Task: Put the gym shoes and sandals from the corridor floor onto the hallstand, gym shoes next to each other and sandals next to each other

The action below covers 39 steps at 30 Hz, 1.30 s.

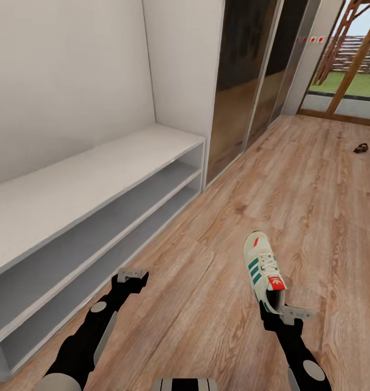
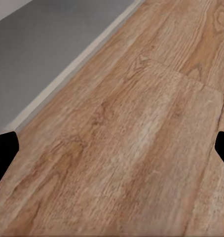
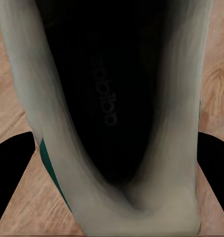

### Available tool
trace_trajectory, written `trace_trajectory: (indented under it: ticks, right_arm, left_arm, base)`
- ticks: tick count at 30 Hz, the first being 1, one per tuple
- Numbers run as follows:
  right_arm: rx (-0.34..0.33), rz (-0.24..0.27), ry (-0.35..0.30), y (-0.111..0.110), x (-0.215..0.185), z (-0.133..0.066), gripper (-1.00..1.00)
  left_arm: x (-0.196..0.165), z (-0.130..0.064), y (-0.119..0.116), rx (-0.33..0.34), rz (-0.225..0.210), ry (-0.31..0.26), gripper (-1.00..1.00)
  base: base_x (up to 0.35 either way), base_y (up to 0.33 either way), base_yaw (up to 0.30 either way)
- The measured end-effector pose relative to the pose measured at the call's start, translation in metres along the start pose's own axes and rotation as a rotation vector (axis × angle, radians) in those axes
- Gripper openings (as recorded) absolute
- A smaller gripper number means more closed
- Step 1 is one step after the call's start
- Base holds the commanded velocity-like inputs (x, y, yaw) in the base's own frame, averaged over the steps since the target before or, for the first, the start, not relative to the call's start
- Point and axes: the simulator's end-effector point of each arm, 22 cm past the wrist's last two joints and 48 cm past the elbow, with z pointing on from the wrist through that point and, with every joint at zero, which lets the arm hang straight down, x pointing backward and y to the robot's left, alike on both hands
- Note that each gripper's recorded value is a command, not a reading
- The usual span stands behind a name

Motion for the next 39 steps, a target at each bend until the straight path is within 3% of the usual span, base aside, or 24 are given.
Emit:
trace_trajectory:
  ticks: [9,15,39]
  right_arm:
    - [0.0,0.0,0.0,0.0,0.0,0.0,-1.0]
    - [0.0,-0.001,0.0,0.0,0.0,0.0,-1.0]
    - [-0.001,0.003,-0.019,0.0,-0.01,-0.002,-1.0]
  left_arm:
    - [0.0,0.0,0.0,0.0,0.0,0.0,1.0]
    - [0.0,0.0,0.0,0.0,0.0,0.0,1.0]
    - [-0.012,-0.004,-0.001,0.0,0.003,-0.021,1.0]
  base:
    - [-0.229,0.244,0.015]
    - [-0.261,0.224,0.216]
    - [-0.014,0.012,0.261]
